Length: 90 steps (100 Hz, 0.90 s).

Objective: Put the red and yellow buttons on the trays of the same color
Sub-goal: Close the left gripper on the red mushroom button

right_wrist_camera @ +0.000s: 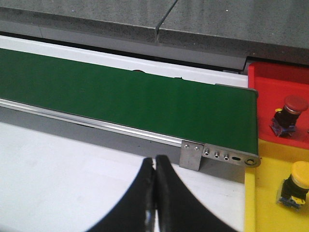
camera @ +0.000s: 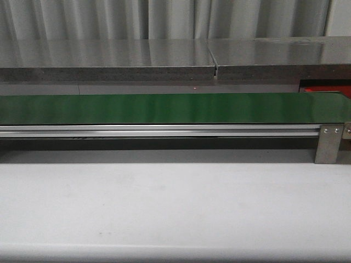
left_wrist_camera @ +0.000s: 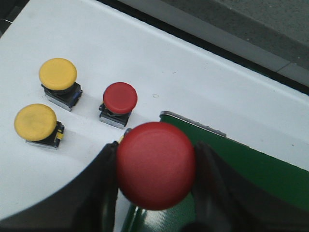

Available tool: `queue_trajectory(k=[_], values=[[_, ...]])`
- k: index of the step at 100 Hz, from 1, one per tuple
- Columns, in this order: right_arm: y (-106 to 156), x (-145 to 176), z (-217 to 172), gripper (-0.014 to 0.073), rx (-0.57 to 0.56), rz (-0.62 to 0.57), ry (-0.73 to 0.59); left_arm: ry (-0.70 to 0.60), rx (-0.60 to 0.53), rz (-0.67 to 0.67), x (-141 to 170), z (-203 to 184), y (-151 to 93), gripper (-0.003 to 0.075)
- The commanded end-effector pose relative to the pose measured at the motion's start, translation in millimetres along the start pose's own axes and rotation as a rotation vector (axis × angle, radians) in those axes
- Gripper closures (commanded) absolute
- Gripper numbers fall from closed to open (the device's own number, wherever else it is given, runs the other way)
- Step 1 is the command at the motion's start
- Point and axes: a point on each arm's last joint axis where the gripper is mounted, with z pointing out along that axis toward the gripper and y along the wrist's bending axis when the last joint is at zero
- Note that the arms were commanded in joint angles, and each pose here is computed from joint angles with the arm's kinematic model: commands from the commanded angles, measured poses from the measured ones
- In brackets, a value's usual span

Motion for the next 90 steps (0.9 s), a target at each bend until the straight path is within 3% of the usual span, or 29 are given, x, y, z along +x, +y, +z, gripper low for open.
queue_trajectory(k=[1, 31, 69, 81, 90], values=[[-2, -13, -3, 0.0713, 0.025, 0.007, -0.077, -0.096, 0.035, -0.002, -14, -26, -18, 0.0739], [-2, -13, -3, 0.0713, 0.025, 0.007, -0.077, -0.055, 0.077, 0.066, 10, 3, -54, 0.0739], [-2, -13, -3, 0.0713, 0.025, 0.007, -0.077, -0.021, 0.066, 0.074, 32, 21, -59, 0.0732], [-2, -13, -3, 0.0713, 0.025, 0.007, -0.077, -0.010, 0.069, 0.075, 33, 21, -60, 0.0633], [-2, -13, -3, 0.0713, 0.025, 0.007, -0.077, -0.006, 0.071, 0.075, 34, 21, -60, 0.0488]])
